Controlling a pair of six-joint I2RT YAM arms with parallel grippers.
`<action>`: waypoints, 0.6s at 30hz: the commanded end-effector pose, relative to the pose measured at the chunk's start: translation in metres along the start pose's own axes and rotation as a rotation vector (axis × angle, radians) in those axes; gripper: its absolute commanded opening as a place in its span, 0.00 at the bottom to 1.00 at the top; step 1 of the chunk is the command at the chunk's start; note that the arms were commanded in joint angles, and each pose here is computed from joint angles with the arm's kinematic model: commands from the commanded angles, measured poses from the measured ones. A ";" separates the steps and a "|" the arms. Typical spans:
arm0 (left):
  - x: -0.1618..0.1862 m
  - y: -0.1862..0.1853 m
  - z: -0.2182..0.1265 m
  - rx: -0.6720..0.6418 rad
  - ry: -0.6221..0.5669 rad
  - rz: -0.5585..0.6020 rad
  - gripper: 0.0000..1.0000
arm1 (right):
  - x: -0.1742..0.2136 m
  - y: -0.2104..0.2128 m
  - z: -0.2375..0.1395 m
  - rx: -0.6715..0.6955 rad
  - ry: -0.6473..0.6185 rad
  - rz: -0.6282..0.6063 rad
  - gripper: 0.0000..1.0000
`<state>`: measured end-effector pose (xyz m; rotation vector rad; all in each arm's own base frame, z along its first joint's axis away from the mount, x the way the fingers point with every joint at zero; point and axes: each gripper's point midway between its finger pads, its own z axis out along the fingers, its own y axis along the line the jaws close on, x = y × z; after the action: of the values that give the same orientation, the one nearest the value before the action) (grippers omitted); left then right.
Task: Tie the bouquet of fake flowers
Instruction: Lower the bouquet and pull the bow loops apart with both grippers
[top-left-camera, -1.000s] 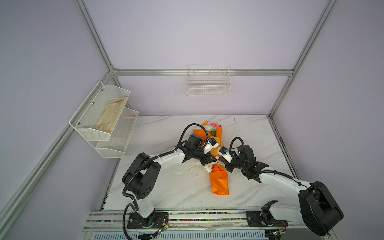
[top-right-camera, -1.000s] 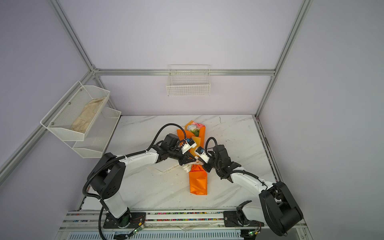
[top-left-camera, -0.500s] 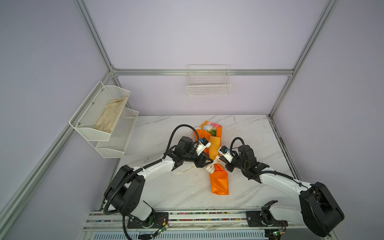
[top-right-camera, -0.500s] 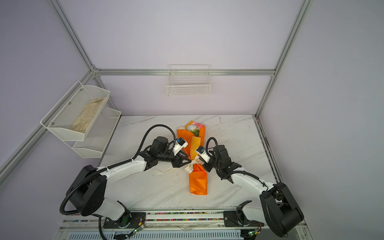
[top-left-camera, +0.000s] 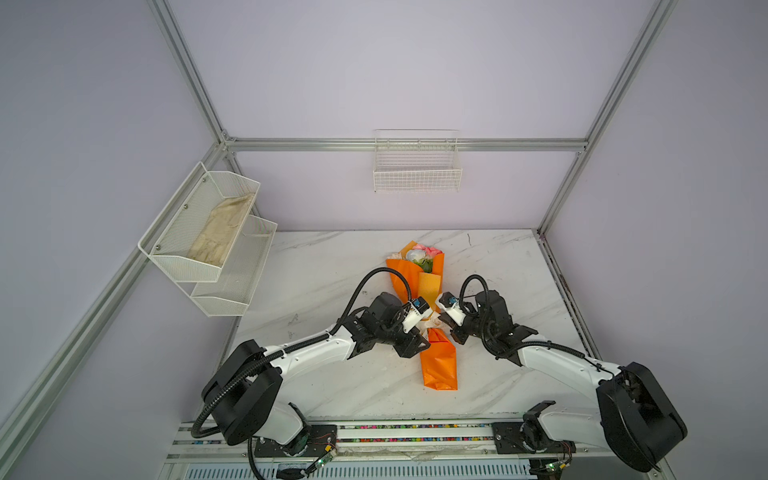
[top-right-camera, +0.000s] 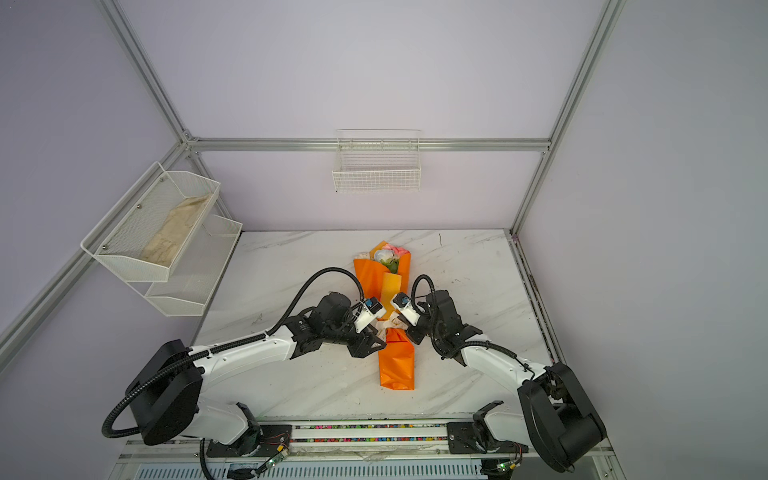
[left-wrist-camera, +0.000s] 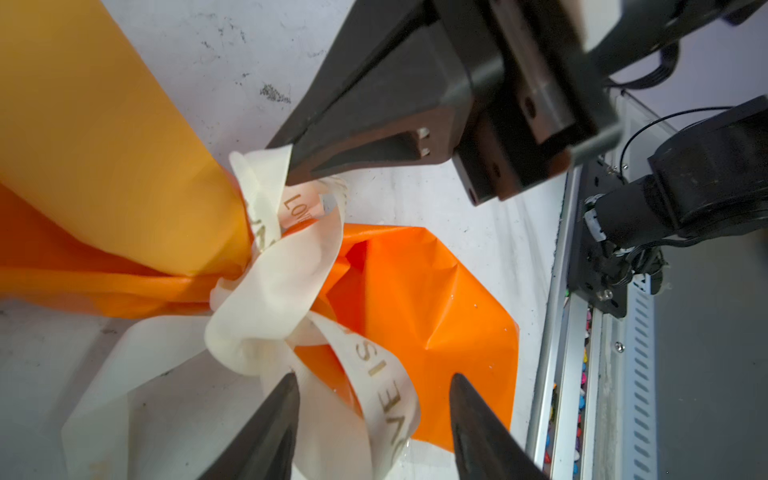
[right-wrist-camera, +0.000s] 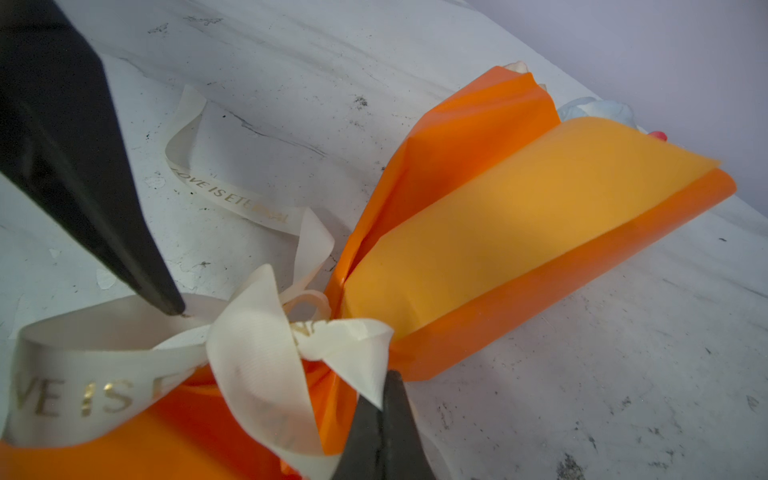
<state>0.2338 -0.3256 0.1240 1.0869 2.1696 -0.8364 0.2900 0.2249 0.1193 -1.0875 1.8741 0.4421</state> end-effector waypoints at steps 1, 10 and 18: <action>-0.018 0.006 -0.001 -0.050 -0.002 0.037 0.52 | -0.007 -0.003 0.000 0.002 -0.011 0.003 0.01; -0.023 0.006 -0.005 -0.062 -0.010 0.065 0.25 | -0.007 -0.004 -0.001 0.009 -0.009 0.013 0.01; -0.030 -0.004 -0.009 -0.009 -0.046 0.071 0.26 | -0.007 -0.004 0.002 -0.002 0.000 0.045 0.03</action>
<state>0.2315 -0.3153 0.1010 1.1431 2.2340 -0.7488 0.2906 0.2252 0.1174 -1.0644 1.8996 0.4597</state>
